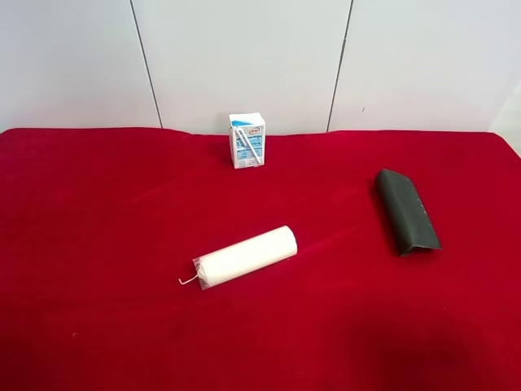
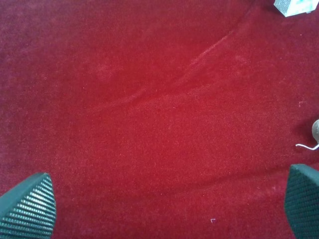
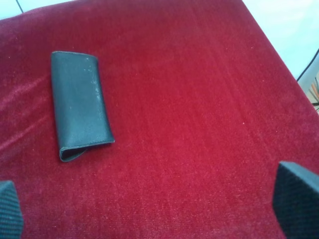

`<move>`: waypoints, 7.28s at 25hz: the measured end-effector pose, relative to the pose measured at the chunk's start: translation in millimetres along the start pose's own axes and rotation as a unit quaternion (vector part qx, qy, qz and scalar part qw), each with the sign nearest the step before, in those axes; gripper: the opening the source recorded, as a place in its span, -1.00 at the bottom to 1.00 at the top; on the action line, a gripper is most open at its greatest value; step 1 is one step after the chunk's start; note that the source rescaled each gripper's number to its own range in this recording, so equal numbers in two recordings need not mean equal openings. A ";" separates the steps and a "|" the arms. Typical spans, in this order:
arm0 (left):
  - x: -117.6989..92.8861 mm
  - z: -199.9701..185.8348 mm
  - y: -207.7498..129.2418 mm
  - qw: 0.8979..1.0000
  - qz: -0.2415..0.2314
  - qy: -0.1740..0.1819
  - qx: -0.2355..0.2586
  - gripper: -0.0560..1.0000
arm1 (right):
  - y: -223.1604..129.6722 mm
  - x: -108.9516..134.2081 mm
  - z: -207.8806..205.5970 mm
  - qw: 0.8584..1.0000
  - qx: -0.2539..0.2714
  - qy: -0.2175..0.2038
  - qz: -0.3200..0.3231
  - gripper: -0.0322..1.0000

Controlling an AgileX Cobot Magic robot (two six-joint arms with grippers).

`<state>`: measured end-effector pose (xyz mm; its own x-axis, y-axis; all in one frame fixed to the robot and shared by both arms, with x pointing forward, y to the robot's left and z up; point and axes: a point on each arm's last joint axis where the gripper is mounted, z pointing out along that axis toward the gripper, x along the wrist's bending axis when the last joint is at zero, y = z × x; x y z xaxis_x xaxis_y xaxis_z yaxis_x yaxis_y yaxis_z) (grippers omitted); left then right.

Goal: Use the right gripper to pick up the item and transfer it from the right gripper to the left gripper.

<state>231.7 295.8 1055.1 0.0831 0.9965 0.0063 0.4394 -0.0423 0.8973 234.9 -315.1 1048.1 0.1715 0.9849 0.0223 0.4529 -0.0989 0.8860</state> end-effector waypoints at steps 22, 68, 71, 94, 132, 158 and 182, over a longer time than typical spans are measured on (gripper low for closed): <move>0.0 0.0 0.0 1.000 0.000 0.000 0.000 0.78 | 0.0 0.0 0.0 1.000 0.000 0.000 0.000 1.00; 0.0 0.0 0.0 1.000 0.000 0.000 0.000 0.78 | 77.6 56.1 213.8 0.966 0.254 0.010 -0.041 1.00; 0.0 0.0 0.0 1.000 0.000 0.000 0.000 0.78 | 68.9 60.1 235.8 0.964 0.261 0.016 -0.045 1.00; 0.0 0.0 0.0 1.000 0.000 0.000 0.000 0.78 | -19.1 91.6 331.2 0.938 0.336 0.056 -0.065 1.00; 0.0 0.0 0.0 1.000 0.000 0.000 0.000 0.78 | -26.5 89.9 331.5 0.925 0.371 0.046 -0.070 -0.42; 0.0 0.0 0.0 1.000 0.000 0.000 0.000 0.78 | 53.8 135.4 246.8 0.954 0.232 0.136 -0.132 -0.60; 0.0 0.0 0.0 1.000 0.000 0.000 0.000 0.78 | 100.4 265.5 172.6 0.908 0.033 0.367 -0.198 -0.71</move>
<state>231.7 295.8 1055.1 0.0831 0.9965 0.0063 0.4394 -0.0423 0.8973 476.9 -88.0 1063.1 -0.6351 0.7718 0.0311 0.4065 0.2997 0.8631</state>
